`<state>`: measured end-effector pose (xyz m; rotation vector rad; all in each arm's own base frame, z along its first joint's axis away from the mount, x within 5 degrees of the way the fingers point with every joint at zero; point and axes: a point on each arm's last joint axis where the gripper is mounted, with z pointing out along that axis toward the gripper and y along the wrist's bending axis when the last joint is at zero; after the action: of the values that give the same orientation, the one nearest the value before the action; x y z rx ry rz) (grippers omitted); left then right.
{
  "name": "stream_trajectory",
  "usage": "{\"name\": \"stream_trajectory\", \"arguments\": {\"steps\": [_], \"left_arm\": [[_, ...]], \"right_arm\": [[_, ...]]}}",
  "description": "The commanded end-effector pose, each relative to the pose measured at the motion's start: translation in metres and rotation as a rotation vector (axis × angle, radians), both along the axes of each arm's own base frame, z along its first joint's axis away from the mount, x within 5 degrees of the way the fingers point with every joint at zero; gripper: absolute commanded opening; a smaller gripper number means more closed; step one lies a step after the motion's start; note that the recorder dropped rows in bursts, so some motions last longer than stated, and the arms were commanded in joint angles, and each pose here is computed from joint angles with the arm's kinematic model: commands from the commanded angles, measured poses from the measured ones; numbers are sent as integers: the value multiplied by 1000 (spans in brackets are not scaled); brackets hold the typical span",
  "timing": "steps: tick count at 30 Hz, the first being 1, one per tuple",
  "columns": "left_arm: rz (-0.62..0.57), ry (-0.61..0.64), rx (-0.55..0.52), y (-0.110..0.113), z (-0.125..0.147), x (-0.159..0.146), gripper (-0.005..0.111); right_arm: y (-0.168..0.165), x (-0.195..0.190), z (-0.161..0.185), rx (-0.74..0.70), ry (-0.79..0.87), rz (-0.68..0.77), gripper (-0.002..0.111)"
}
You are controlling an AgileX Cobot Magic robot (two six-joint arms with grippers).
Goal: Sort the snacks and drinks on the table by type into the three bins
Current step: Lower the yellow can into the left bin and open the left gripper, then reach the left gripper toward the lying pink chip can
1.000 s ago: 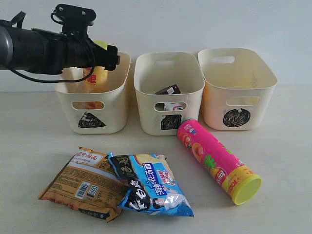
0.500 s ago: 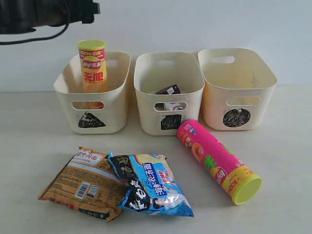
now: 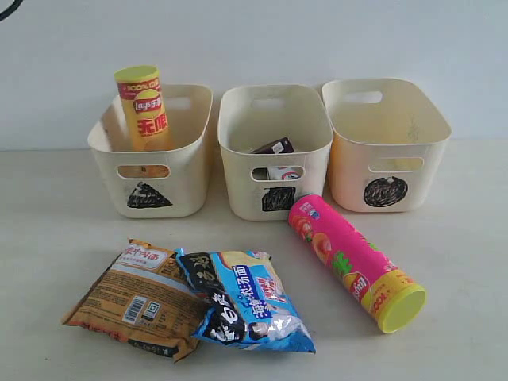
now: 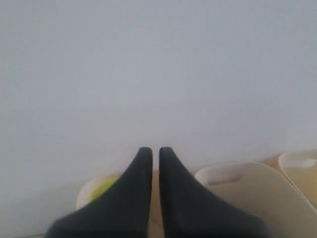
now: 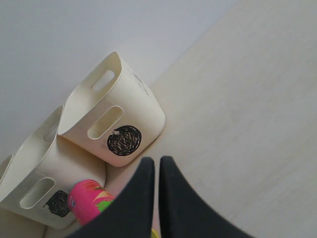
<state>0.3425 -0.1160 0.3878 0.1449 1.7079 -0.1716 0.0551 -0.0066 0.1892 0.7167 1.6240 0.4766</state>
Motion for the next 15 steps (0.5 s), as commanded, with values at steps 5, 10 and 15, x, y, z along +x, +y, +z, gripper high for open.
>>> {"name": "stream_trajectory", "arguments": {"steps": [5, 10, 15], "left_arm": [[-326, 60, -124, -11, -19, -60, 4], [-577, 225, -64, -26, -28, -81, 4], [-740, 611, 136, -30, -37, -91, 4]], "right_arm": [[0, 0, 1, -6, -7, -4, 0], [0, 0, 1, -6, -7, -4, 0], [0, 0, 1, -6, -7, -4, 0]]}}
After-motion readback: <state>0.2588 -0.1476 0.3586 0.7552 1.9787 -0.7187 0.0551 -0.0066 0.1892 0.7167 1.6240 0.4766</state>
